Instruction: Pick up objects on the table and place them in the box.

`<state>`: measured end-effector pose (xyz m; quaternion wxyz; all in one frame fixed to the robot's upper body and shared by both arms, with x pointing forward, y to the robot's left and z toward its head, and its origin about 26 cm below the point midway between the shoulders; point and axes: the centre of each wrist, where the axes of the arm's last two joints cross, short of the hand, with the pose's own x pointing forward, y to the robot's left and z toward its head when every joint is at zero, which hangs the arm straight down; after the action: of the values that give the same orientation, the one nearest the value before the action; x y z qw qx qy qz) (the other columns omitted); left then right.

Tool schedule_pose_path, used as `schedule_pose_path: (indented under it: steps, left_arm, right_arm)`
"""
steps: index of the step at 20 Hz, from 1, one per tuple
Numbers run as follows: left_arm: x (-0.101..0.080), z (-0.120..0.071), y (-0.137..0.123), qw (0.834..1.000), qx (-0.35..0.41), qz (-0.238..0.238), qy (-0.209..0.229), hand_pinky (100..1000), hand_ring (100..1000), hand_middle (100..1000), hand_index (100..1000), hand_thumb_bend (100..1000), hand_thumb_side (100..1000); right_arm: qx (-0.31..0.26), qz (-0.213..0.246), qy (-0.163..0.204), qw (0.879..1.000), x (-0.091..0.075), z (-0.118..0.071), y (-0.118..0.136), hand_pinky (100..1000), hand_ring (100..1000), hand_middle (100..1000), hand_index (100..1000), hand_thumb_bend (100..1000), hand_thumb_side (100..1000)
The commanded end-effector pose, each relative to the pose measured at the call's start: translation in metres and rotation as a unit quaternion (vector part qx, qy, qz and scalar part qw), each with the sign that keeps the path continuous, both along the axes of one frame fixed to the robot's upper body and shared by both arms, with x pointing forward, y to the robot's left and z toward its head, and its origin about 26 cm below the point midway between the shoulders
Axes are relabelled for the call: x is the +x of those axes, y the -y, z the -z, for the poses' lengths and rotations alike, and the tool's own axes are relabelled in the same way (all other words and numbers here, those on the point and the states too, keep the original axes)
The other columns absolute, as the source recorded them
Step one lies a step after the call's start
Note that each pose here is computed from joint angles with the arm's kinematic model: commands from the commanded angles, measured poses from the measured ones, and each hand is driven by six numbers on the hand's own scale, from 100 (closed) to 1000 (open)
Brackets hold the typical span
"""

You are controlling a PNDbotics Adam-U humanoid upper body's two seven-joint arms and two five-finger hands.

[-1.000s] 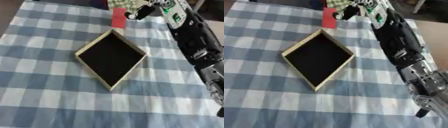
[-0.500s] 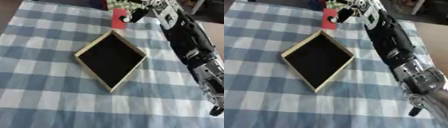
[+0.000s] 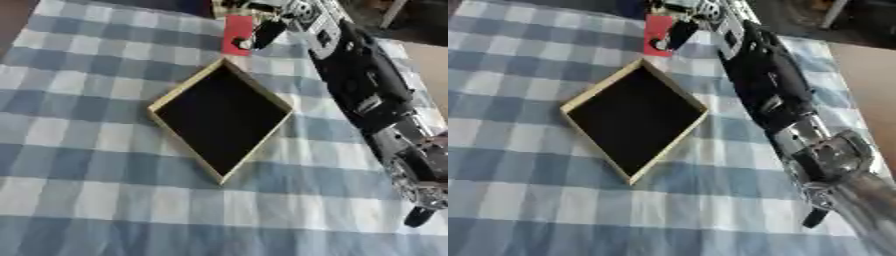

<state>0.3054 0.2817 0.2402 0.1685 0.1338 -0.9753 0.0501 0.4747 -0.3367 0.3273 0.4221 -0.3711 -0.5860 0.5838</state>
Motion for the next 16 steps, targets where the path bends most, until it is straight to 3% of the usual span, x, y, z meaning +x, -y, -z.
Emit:
schedule_pose_path:
  steps: [1, 5, 12, 16]
  left_arm:
    - [-0.003, -0.006, -0.002, 1.0, 0.006, -0.007, 0.009, 807, 868, 817, 757, 119, 806]
    - [-0.003, -0.006, -0.001, 1.0, 0.007, -0.007, 0.01, 807, 868, 816, 755, 118, 806]
    - [-0.003, -0.004, -0.001, 1.0, 0.005, -0.01, 0.005, 807, 867, 815, 751, 121, 811]
    - [-0.003, -0.004, 0.0, 1.0, 0.006, -0.008, 0.005, 807, 866, 815, 750, 121, 812]
  right_arm:
    - [-0.013, 0.005, 0.015, 1.0, -0.005, -0.018, 0.01, 952, 968, 912, 956, 278, 158]
    - [-0.009, 0.006, 0.013, 1.0, -0.006, -0.021, 0.016, 951, 967, 911, 957, 276, 162]
    - [0.003, 0.025, 0.07, 0.997, -0.018, -0.043, 0.022, 955, 966, 916, 956, 274, 165]
    - [0.008, 0.04, 0.077, 0.996, -0.018, -0.045, 0.025, 958, 974, 919, 960, 281, 166]
